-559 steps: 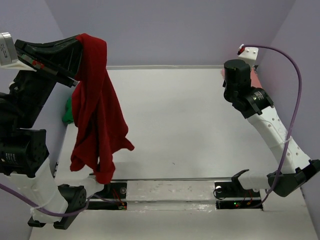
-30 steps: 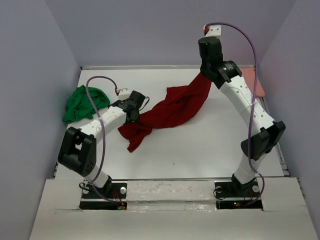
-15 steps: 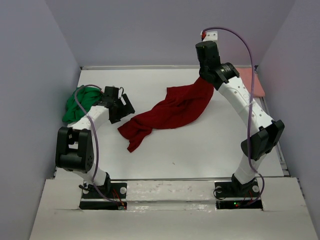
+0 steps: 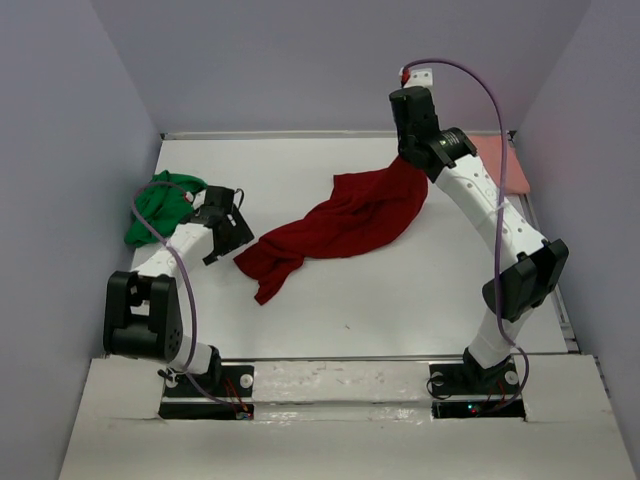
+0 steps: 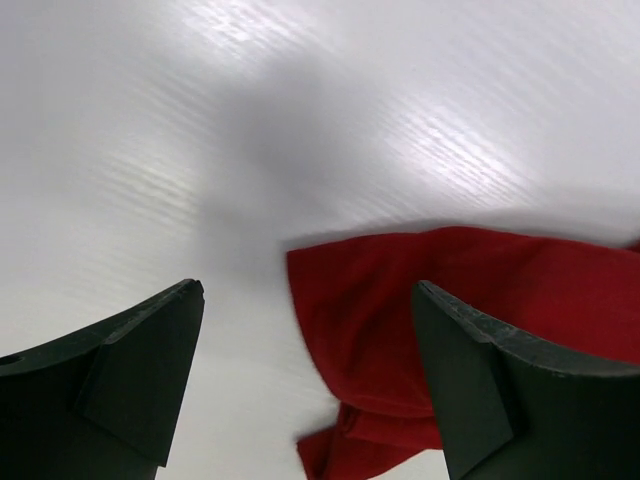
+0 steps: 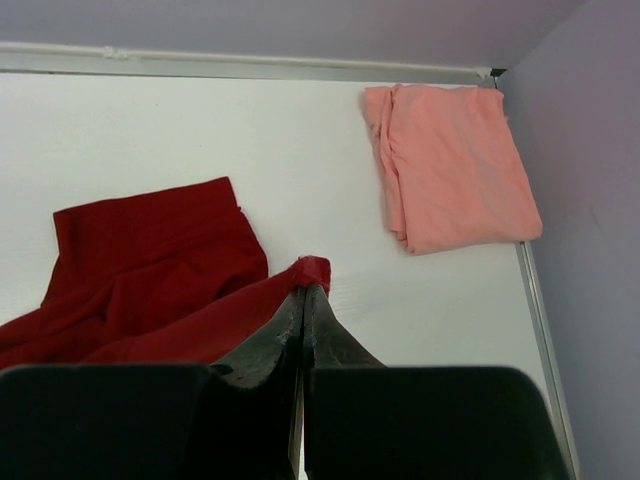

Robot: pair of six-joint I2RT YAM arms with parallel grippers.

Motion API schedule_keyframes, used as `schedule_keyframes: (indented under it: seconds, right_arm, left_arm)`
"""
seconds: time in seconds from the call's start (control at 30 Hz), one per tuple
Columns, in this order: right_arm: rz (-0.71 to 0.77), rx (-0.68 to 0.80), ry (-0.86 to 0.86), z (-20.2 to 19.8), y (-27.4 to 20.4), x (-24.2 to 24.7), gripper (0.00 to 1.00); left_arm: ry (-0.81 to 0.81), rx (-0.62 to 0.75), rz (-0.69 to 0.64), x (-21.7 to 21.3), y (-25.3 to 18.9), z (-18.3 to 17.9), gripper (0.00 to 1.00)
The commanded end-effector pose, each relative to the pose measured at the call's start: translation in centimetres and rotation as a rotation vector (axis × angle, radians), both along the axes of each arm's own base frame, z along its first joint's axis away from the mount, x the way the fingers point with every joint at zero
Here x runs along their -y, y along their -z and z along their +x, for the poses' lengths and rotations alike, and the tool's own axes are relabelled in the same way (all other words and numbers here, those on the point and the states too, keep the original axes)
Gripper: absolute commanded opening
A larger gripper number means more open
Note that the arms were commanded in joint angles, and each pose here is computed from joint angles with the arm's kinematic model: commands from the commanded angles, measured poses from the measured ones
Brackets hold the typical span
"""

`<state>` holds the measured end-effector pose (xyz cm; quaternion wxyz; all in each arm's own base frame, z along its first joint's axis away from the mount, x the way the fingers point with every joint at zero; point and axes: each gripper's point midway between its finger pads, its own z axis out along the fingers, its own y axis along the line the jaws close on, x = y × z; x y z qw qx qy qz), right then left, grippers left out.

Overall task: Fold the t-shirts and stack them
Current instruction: Flatten the tshirt out

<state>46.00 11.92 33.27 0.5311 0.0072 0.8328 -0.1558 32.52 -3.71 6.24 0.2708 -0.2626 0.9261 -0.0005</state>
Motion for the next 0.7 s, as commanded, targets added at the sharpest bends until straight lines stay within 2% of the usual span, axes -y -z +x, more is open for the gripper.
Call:
schedule_keyframes:
  seconds: [0.0,0.37,0.5,0.63,0.67]
  right_arm:
    - [0.053,0.056,0.004,-0.9,-2.4,0.6,0.00]
    - [0.068,0.074,-0.006,-1.5,-3.4,0.8,0.00]
    - [0.077,0.069,-0.018,-1.6,-3.3,0.6,0.00]
    - [0.079,0.058,-0.023,-1.7,-2.7,0.5,0.00]
    - [0.076,0.053,-0.028,-1.7,-2.5,0.4,0.00]
  left_arm:
    - [-0.094,-0.015,0.100,-2.8,-0.6,-1.7,0.94]
    - [-0.032,-0.084,-0.131,1.1,2.8,-2.2,0.93]
    - [-0.028,-0.091,-0.163,1.6,3.6,-1.8,0.92]
    - [-0.040,-0.081,-0.159,1.5,3.6,-1.3,0.80]
    - [-0.041,-0.082,-0.156,1.4,3.7,-1.2,0.80]
